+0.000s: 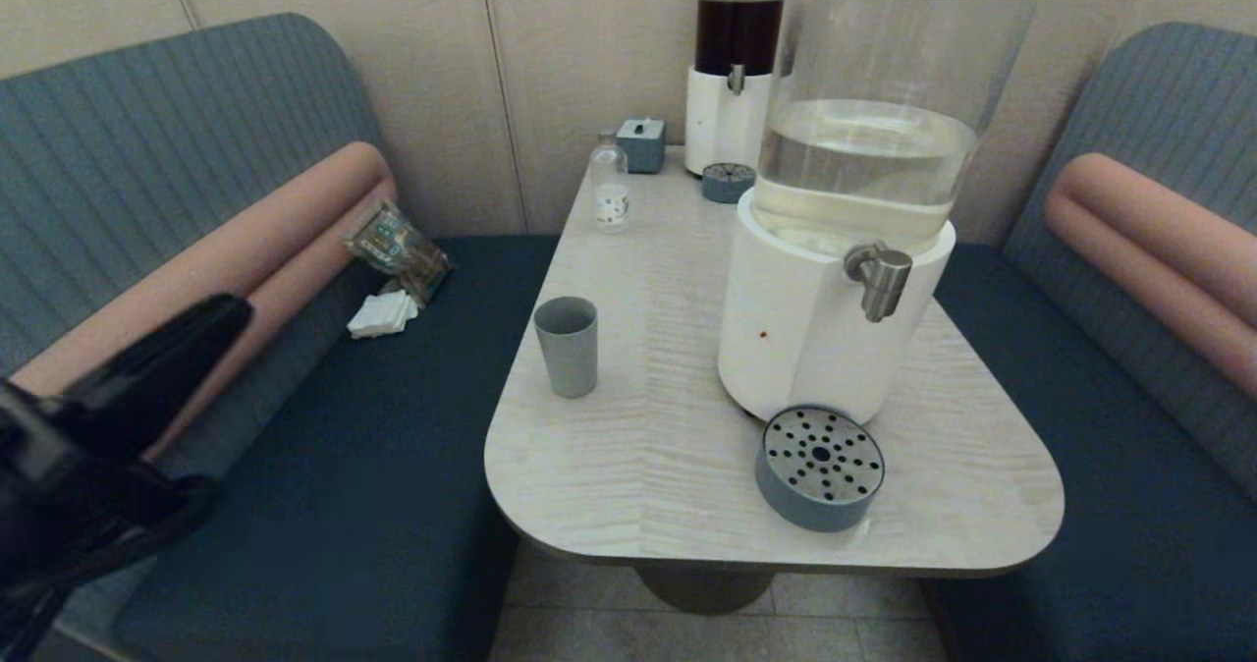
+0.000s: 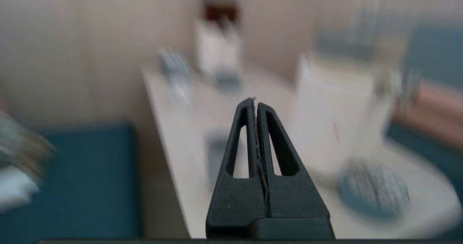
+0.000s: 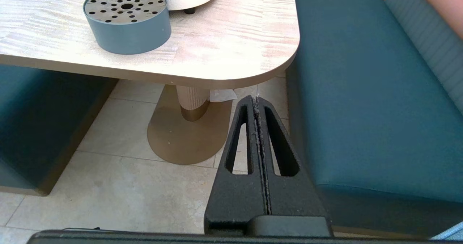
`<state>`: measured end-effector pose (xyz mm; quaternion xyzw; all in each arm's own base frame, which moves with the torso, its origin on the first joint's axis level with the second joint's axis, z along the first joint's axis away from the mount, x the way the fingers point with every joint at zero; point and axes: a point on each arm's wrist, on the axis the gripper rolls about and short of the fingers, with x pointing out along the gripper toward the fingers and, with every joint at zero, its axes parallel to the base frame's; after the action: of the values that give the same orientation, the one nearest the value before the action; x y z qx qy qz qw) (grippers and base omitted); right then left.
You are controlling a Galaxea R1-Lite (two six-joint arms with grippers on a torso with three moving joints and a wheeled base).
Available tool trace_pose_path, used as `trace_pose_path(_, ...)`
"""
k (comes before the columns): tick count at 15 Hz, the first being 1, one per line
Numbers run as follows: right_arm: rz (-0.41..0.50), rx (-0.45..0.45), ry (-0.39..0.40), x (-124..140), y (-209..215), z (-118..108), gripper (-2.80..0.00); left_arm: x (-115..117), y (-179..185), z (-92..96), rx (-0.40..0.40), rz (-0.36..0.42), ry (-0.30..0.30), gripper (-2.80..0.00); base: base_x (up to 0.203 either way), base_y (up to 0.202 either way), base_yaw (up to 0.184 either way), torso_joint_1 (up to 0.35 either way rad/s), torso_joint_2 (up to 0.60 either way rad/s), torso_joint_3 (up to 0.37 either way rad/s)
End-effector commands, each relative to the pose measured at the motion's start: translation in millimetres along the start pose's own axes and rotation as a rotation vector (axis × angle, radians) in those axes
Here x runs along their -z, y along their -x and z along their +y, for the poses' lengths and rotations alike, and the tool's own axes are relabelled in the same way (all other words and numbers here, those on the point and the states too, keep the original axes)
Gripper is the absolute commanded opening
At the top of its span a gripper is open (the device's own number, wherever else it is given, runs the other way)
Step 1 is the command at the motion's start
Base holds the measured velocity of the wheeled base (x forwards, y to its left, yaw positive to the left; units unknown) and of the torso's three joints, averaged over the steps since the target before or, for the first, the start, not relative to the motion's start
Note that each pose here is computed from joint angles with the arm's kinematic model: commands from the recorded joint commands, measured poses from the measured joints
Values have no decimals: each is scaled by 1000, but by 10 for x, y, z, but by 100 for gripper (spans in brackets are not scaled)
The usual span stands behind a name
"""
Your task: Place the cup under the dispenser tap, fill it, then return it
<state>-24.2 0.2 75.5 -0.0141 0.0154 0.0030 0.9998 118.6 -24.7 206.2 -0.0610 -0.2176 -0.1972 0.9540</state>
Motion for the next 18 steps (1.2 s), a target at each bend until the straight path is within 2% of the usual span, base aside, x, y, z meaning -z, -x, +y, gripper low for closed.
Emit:
trace_pose_path(1, 1, -1, 1, 0, -1, 0, -280, -512, 552, -154, -37, -287, -78, -280, 0, 0, 0, 0, 0, 0)
trace_pose_path(3, 1, -1, 1, 0, -1, 0, -280, -651, 946, -278, -71, -380, -117, -280, 0, 0, 0, 0, 0, 0)
trace_pose_path(4, 1, -1, 1, 0, -1, 0, -280, -662, 1136, -341, -82, -394, -129, -280, 0, 0, 0, 0, 0, 0)
trace_pose_path(5, 1, -1, 1, 0, -1, 0, -280, -637, 1334, -406, -85, -387, -135, -280, 0, 0, 0, 0, 0, 0)
trace_pose_path(7, 0, 0, 1, -2, -1, 0, -280, -480, 1628, -485, -96, -311, -133, -280, 0, 0, 0, 0, 0, 0)
trace_pose_path(8, 1, -1, 1, 0, -1, 0, -280, -412, 1716, -505, -107, -298, -138, -280, 0, 0, 0, 0, 0, 0)
trace_pose_path(9, 2, -1, 0, 3, -2, 0, -280, -269, 1740, -487, -130, -231, -141, -280, 0, 0, 0, 0, 0, 0)
trace_pose_path(11, 0, 0, -1, -2, -1, 0, -280, 165, 1718, -386, -197, 35, -148, -280, 0, 0, 0, 0, 0, 0)
trace_pose_path(12, 2, -1, 1, 3, -2, 0, -280, 247, 1724, -367, -223, 117, -164, -280, 0, 0, 0, 0, 0, 0)
trace_pose_path(13, 0, 0, 1, -2, -1, 0, -280, 312, 1734, -353, -241, 185, -189, -280, 0, 0, 0, 0, 0, 0)
trace_pose_path(16, 1, -1, 1, 0, -1, 0, -280, 539, 1813, -316, -317, 425, -215, -280, 0, 0, 0, 0, 0, 0)
trace_pose_path(17, 1, -1, 0, -1, -1, 0, -280, 581, 1836, -311, -333, 480, -217, -280, 0, 0, 0, 0, 0, 0)
trace_pose_path(18, 2, -1, 0, 3, -2, 0, -280, 579, 1833, -310, -334, 475, -221, -280, 0, 0, 0, 0, 0, 0)
